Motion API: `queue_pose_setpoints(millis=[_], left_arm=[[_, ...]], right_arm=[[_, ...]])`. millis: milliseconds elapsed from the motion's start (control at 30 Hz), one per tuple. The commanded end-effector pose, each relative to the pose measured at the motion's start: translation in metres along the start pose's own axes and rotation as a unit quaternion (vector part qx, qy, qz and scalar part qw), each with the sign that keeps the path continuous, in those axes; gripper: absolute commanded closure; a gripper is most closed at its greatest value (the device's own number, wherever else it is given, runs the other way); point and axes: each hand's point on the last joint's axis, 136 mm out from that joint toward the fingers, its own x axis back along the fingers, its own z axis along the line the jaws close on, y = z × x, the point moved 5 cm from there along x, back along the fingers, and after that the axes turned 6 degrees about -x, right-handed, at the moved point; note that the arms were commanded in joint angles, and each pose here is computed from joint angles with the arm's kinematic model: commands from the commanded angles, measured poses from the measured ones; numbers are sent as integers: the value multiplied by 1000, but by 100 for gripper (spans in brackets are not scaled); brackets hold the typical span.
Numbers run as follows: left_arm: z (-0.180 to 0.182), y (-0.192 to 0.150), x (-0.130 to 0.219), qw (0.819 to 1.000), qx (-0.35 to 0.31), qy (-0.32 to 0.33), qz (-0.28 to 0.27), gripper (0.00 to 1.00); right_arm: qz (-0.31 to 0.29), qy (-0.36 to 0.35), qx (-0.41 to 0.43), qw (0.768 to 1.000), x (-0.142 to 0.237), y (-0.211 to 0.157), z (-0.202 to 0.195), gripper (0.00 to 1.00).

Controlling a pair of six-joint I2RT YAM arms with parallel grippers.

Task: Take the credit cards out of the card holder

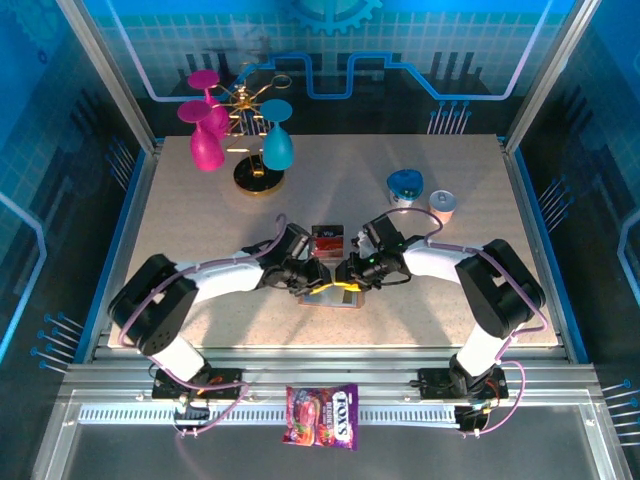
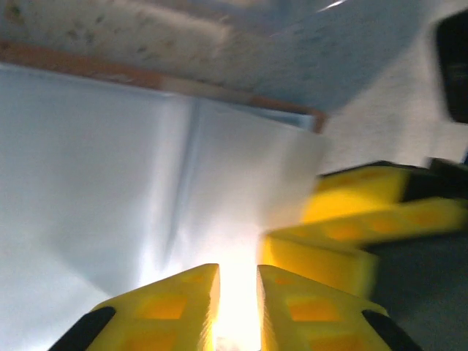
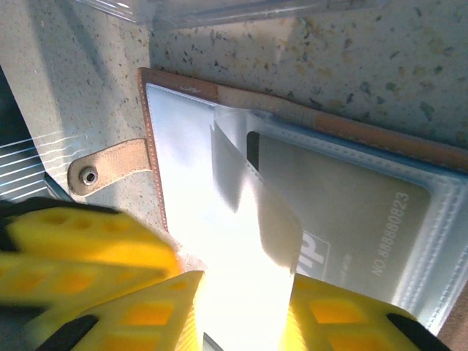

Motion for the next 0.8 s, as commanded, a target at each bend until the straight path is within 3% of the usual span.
queue_pose_setpoints(millis=[0,233,433,767], left_arm=[[-8,8,24,999,-12,-3,-40,76],[-2,18,66,994,-37,9,-107,71],[14,24,98,987,-35,19,-153,66],[23,23,113,985,-32,12,-170,59]], right_arm=[[8,11,4,1000,-3,-2,10,69],[5,22,21,1000,-4,3,32,67],[12,22,35,999,-12,2,48,60],[38,16,52,998,-41,-2,67,52]])
